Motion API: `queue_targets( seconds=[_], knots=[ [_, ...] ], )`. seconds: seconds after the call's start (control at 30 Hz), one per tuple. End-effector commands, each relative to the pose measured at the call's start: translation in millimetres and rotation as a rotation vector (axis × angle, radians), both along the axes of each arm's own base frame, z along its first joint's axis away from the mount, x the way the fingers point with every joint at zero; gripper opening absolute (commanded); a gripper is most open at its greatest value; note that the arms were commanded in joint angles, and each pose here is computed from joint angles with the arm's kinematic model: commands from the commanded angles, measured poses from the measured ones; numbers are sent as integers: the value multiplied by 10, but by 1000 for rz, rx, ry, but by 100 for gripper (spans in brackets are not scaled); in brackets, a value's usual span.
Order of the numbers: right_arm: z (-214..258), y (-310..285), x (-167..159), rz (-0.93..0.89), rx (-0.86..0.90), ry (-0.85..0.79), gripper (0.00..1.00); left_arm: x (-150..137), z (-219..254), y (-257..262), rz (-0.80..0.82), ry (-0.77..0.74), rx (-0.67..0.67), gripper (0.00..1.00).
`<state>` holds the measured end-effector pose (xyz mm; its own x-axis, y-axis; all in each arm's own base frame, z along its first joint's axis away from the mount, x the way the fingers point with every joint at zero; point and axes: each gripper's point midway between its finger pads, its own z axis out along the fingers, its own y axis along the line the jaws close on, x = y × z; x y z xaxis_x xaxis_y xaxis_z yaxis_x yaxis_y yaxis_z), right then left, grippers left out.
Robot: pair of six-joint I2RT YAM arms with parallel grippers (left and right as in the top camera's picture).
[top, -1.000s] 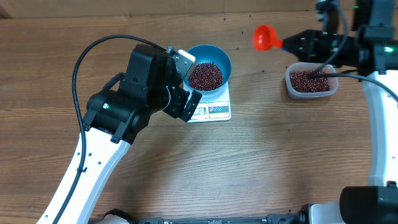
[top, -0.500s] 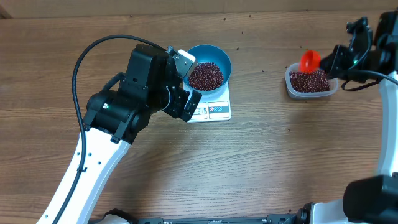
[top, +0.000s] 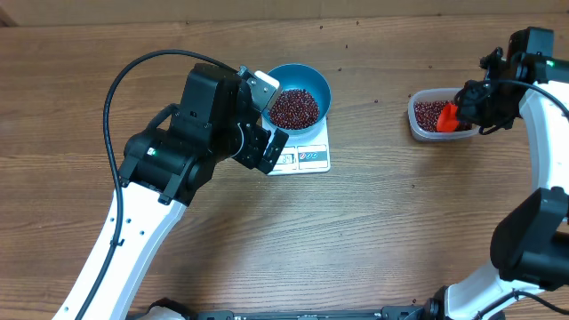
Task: Scoop item into bowl and weigh 150g on scale
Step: 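Move the empty scoop with the right gripper back to the bean tub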
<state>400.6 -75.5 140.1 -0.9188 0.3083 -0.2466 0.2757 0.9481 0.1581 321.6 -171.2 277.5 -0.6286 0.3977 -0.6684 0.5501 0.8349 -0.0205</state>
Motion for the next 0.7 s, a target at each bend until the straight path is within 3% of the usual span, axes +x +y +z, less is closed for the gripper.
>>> queue_targets(
  seconds=[0.0,0.37,0.67],
  knots=[
    [-80,-130,-4,-68,-59,28,4,18,5,-4,7,6,-11,100],
    [-68,-177,151,-109,-69,-28,4,18,5,-4,7,6,-11,100],
    [-393,-134,132,-100,-32,57,4,18,5,-4,7,6,-11,100]
  ],
)
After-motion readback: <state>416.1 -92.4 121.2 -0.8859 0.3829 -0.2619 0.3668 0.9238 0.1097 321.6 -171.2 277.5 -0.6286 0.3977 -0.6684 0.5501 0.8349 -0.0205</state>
